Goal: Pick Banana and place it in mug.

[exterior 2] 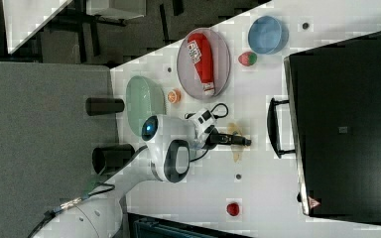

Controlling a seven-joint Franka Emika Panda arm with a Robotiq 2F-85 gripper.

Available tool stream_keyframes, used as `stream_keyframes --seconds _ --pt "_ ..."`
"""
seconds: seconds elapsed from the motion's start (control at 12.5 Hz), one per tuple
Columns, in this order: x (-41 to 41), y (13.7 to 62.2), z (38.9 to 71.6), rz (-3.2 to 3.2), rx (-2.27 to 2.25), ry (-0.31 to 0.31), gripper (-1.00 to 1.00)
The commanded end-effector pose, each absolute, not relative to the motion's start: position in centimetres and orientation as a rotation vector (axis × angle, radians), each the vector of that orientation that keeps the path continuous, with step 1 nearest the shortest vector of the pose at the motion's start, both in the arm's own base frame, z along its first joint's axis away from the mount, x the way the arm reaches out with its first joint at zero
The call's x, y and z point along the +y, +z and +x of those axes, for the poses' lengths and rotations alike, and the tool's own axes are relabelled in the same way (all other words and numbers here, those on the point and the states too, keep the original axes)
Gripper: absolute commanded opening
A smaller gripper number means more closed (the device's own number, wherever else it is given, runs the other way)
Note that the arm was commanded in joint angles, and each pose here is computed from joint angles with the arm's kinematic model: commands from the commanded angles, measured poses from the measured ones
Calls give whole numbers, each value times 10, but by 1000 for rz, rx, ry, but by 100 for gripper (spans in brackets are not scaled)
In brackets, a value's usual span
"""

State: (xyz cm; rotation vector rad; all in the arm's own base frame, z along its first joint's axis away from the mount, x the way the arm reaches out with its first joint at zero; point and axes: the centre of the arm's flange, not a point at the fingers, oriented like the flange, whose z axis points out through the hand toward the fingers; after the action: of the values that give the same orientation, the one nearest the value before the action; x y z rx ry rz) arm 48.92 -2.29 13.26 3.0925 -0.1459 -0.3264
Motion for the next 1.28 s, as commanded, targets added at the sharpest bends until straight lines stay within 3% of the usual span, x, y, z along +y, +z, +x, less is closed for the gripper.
stream_keyframes --seconds 0.08,0.16,0.32,0.56,0.72,0.96,1.28 --pt "-20 151 497 3108 -116 -249 -4" --pt "-21 156 499 3110 -121 -233 -30" --pt "-24 179 509 3116 -131 -161 -30" --pt "-25 255 527 3128 -150 54 -30" --pt "-22 310 530 3133 -149 134 -30" --pt "-5 376 522 3145 -114 12 -30" --pt "32 474 515 3140 -197 27 -30"
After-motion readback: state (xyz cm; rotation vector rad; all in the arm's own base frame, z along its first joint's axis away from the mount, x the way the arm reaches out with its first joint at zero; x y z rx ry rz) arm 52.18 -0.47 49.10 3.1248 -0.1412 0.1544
